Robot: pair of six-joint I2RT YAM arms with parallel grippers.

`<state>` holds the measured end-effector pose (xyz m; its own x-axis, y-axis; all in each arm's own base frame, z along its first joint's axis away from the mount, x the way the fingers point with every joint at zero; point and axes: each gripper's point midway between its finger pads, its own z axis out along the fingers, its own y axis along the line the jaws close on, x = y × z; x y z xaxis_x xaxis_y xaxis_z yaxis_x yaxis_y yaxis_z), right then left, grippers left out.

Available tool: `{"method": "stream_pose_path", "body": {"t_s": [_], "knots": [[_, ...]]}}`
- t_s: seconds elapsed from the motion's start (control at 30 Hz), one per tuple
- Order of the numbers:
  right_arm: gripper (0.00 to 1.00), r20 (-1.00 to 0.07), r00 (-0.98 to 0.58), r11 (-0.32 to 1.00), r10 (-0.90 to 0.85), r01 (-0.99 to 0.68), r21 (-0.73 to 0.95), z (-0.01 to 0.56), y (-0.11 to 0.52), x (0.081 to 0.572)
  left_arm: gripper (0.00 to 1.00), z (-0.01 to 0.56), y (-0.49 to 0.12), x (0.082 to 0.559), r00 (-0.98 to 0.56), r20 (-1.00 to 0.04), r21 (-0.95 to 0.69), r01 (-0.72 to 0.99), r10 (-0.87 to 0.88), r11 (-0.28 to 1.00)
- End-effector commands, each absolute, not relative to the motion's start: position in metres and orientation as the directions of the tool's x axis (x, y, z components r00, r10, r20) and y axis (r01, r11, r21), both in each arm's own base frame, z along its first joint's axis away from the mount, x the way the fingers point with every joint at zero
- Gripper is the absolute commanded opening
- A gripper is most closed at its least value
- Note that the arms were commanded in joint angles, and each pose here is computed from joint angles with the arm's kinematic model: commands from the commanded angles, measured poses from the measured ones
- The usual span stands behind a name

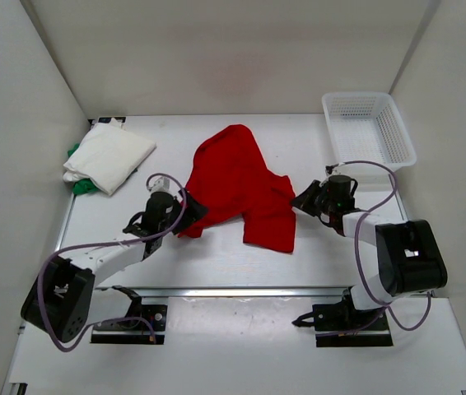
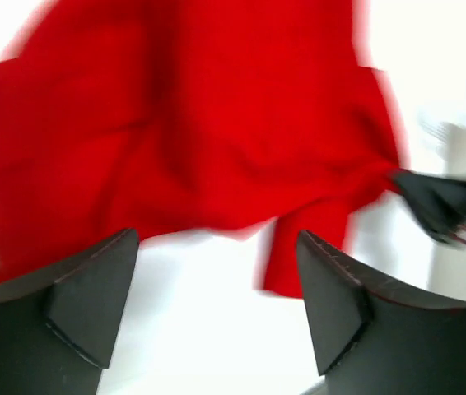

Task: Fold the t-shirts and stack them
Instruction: Flatten out the tshirt

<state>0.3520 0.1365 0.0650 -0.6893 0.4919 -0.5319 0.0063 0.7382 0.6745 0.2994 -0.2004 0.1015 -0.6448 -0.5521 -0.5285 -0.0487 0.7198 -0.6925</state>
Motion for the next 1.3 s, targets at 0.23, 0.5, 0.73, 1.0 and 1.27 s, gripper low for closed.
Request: {"method": "stream_pose_path", "body": {"t_s": [0.23, 0.5, 0.73, 1.0, 1.27], "knots": [[0.00, -0.576, -0.628, 0.773, 0.523, 0.064, 0.632, 0.066, 0.105, 0.349, 0.99, 0.095, -0.111, 0.290, -0.501, -0.608, -0.619, -0.186, -0.616, 0.763], [0.00, -0.586, -0.631, 0.773, 0.509, 0.035, 0.634, 0.071, 0.109, 0.347, 0.45, 0.035, -0.111, 0.244, -0.511, -0.299, -0.762, -0.380, -0.806, 0.524], [0.00, -0.578, -0.647, 0.763, 0.496, 0.008, 0.646, 0.071, 0.119, 0.344, 0.22, 0.051, -0.119, 0.237, -0.415, -0.177, -0.845, -0.401, -0.893, 0.354], [0.00, -0.598, -0.635, 0.762, 0.489, -0.023, 0.647, 0.082, 0.125, 0.342, 0.47, 0.024, -0.116, 0.224, -0.391, -0.093, -0.836, -0.469, -0.916, 0.285], [0.00, -0.604, -0.642, 0.757, 0.473, -0.055, 0.651, 0.085, 0.133, 0.340, 0.27, 0.010, -0.110, 0.223, -0.372, -0.084, -0.804, -0.523, -0.925, 0.283]]}}
